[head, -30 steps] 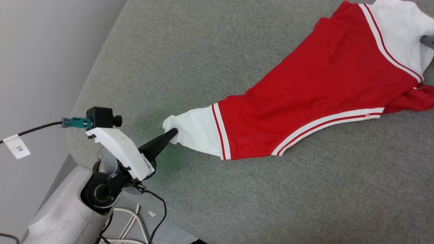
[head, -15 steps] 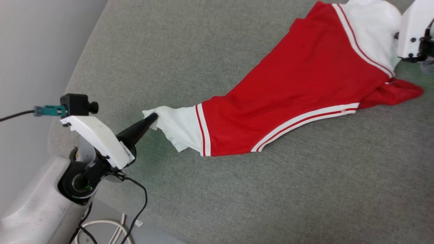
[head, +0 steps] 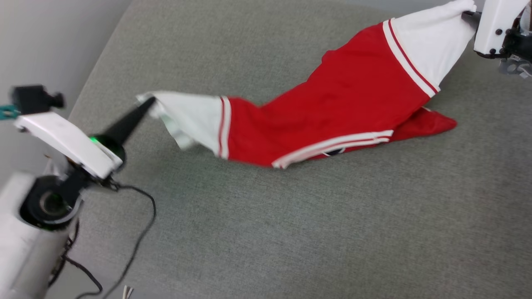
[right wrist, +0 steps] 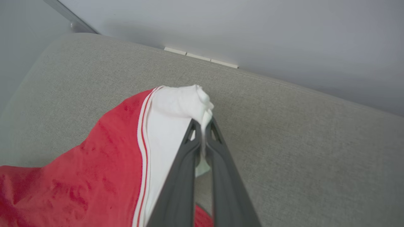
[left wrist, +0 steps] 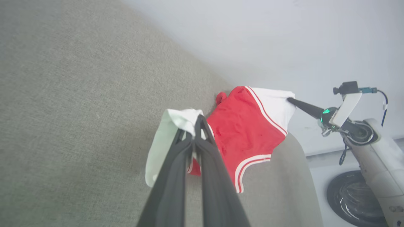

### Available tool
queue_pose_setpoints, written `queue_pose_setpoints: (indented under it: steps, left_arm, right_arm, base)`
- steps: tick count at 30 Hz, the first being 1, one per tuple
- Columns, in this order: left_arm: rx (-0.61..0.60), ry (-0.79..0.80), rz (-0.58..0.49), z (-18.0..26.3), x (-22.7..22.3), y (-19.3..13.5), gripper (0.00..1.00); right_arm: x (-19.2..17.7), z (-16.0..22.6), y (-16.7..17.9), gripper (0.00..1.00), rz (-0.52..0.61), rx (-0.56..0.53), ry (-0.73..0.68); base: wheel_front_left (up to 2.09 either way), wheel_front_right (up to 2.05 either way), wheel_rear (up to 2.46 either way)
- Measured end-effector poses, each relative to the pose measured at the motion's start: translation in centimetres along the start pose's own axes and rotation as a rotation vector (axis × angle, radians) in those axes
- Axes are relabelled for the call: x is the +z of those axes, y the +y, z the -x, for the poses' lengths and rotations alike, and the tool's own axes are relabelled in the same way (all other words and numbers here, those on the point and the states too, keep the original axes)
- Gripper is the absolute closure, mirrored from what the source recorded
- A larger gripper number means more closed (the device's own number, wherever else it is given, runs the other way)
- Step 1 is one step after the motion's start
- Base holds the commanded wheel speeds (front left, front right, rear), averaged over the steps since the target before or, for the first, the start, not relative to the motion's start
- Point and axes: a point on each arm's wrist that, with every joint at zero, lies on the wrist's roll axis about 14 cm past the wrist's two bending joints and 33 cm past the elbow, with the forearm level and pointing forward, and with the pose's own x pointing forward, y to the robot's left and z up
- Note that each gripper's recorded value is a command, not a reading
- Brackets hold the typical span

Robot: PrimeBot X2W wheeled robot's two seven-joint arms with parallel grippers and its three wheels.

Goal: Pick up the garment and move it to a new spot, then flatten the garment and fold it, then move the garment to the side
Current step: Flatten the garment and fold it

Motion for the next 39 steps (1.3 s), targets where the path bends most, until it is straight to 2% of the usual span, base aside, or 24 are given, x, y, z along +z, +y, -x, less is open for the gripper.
queue_pose_setpoints:
  steps: [3, 8, 9, 10, 11, 15, 16, 17, 22, 25, 30, 34, 37, 39]
  left_arm:
    - [-0.028, -0.099, 0.023, 0.1, 2.8, -1.2, 1.0]
    - [-0.097, -0.193, -0.009, 0.4, 6.2, -4.2, 1.0]
    - [-0.135, -0.238, -0.044, 0.5, 7.7, -6.1, 1.0]
    - [-0.135, -0.238, -0.044, 0.5, 7.7, -6.1, 1.0]
    - [-0.176, -0.285, -0.066, 0.7, 9.2, -8.0, 1.0]
    - [-0.226, -0.386, -0.057, 1.2, 12.0, -11.3, 1.0]
    - [-0.226, -0.386, -0.057, 1.2, 12.0, -11.3, 1.0]
    - [-0.246, -0.422, -0.08, 1.6, 13.2, -13.1, 1.0]
    - [-0.252, -0.535, -0.151, 2.8, 17.0, -16.9, 1.0]
    - [-0.258, -0.595, -0.215, 3.5, 18.9, -19.4, 1.0]
    - [-0.198, -0.695, -0.311, 4.5, 22.1, -22.3, 1.0]
    - [-0.211, -0.768, -0.366, 5.6, 24.2, -26.0, 1.0]
    - [-0.209, -0.802, -0.39, 6.3, 25.4, -27.8, 1.0]
    - [-0.196, -0.82, -0.344, 6.6, 26.3, -28.5, 1.0]
  right_arm:
    - [1.2, 1.4, -0.2, 1.0, -0.011, -0.001, -0.051]
    - [4.7, 5.2, -0.1, 1.0, -0.061, 0.02, -0.187]
    - [6.1, 6.9, -0.1, 1.0, -0.073, 0.024, -0.245]
    - [6.1, 6.9, -0.1, 1.0, -0.073, 0.024, -0.245]
    - [7.4, 8.6, 0.1, 1.0, -0.076, 0.031, -0.293]
    - [9.5, 12.2, 1.0, 1.0, -0.069, 0.046, -0.38]
    - [9.5, 12.2, 1.0, 1.0, -0.069, 0.046, -0.38]
    - [10.5, 14.1, 1.6, 1.0, -0.064, 0.055, -0.426]
    - [13.1, 19.2, 2.1, 1.0, -0.052, 0.053, -0.542]
    - [14.1, 21.9, 2.8, 1.0, -0.004, 0.037, -0.576]
    - [17.1, 27.4, 3.5, 1.0, 0.034, 0.021, -0.708]
    - [19.4, 31.5, 3.6, 1.0, 0.075, -0.016, -0.808]
    - [20.0, 33.2, 3.5, 1.0, 0.157, -0.088, -0.812]
    - [20.4, 34.2, 3.7, 1.0, 0.173, -0.104, -0.819]
  base:
    - [0.0, 0.0, 0.0]
    - [0.0, 0.0, 0.0]
    - [0.0, 0.0, 0.0]
    - [0.0, 0.0, 0.0]
    - [0.0, 0.0, 0.0]
    - [0.0, 0.0, 0.0]
    - [0.0, 0.0, 0.0]
    - [0.0, 0.0, 0.0]
    - [0.0, 0.0, 0.0]
    - [0.0, 0.0, 0.0]
    - [0.0, 0.0, 0.0]
    - [0.0, 0.0, 0.0]
    - [0.0, 0.0, 0.0]
    - [0.0, 0.0, 0.0]
